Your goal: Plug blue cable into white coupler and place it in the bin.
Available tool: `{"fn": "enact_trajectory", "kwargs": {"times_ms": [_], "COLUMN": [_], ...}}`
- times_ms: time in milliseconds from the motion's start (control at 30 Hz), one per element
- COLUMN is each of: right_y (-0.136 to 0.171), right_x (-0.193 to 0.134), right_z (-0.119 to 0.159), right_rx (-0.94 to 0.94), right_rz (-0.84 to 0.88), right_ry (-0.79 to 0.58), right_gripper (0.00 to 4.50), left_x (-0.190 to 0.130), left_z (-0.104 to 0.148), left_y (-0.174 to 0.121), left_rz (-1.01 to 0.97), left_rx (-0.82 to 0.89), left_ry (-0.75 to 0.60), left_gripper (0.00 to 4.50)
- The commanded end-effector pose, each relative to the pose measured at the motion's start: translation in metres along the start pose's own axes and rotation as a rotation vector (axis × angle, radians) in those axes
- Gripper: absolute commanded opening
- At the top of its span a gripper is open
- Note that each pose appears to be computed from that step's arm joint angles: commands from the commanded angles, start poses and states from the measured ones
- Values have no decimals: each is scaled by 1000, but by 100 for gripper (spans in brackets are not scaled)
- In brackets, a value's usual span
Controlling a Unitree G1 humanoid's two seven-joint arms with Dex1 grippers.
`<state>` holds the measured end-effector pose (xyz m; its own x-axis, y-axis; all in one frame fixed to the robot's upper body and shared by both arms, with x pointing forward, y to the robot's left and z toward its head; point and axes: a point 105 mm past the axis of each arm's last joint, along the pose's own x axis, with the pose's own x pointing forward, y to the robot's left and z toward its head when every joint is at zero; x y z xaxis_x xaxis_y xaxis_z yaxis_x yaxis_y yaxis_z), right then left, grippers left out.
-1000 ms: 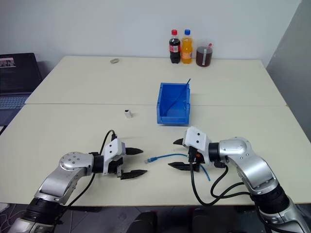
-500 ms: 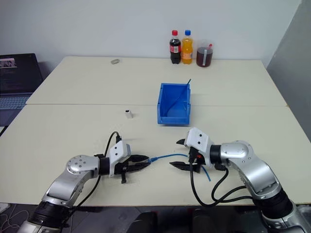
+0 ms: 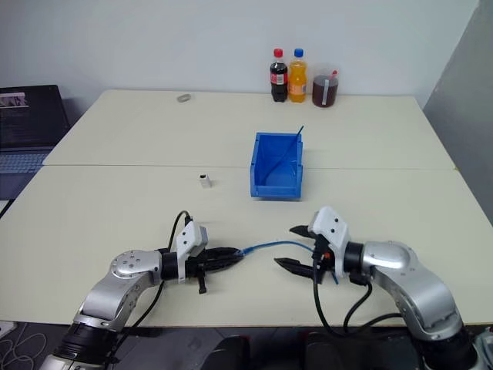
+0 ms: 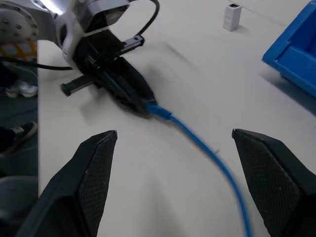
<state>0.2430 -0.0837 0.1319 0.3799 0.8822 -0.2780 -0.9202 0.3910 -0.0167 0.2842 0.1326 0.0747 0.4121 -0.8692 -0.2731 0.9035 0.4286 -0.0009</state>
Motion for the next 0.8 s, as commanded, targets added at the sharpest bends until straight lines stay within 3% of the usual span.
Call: {"fn": "enact_trajectory", "kwargs": {"times_ms": [33, 333, 800], "right_y": [16, 3, -4], "right_x": [-4, 14, 39], "right_z": [13, 18, 51], "right_rx": [39, 342, 470], "right_rz": [67, -17, 57], "right_ry": [-77, -240, -372], "right_gripper": [397, 397, 397], "left_x": [-1, 1, 5], "left_z": [31, 77, 86], "left_y": [0, -14, -20], "left_rz": [-4, -80, -86], "left_rx": [-30, -206, -259], "left_ry": [-127, -304, -345], "left_gripper": [22, 22, 22]}}
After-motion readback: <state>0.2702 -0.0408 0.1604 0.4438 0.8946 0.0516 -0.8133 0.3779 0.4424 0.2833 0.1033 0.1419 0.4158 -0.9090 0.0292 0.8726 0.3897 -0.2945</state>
